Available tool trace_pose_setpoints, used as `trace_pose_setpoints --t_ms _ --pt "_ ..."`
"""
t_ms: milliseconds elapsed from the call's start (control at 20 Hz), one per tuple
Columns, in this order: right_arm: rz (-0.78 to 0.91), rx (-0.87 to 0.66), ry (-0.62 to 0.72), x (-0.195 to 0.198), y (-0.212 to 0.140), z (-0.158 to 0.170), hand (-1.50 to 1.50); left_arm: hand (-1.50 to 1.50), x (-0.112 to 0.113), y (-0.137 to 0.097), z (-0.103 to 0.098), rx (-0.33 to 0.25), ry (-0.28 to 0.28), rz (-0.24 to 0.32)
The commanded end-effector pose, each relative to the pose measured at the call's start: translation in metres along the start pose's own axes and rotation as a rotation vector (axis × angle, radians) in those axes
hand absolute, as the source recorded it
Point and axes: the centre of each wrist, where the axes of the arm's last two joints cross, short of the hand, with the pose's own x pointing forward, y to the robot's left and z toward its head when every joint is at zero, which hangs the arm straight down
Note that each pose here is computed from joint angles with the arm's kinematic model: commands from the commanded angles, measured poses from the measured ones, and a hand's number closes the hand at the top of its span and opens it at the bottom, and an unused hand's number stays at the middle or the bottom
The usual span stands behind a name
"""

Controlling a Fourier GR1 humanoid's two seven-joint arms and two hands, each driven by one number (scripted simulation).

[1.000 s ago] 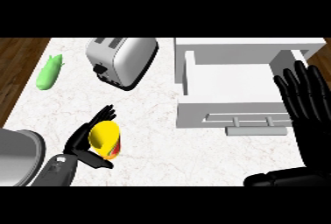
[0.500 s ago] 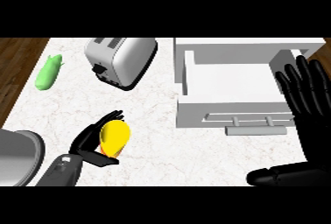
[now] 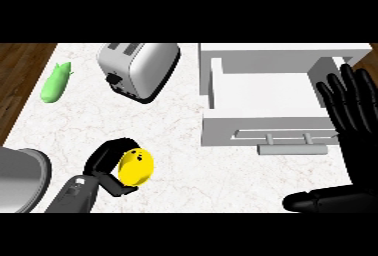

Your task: Pick up the cup, place it into the drawer and close the drawer

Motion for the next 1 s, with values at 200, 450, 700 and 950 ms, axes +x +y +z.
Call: trace_pose_setpoints --t_ms 200,450,700,950 --pt "-0.004 -0.005 -0.004 0.003 -0.007 0.01 -1.5 1.5 -0.003 -0.011 -0.001 0.151 -0.296 0.021" --pt "0.01 0.001 0.014 0.004 -0.009 0.003 -1.5 1.5 -0.002 0.002 0.016 0.617 -0.405 -0.109" --pt "0.001 -0.025 0.017 0.009 -0.006 0.016 -1.5 1.5 0.021 -0.008 -0.009 0.549 -0.525 -0.074" --pt "0.007 -0.024 0.024 0.0 -0.003 -0.005 -1.5 1.5 0.059 -0.02 -0.012 0.415 -0.473 -0.104"
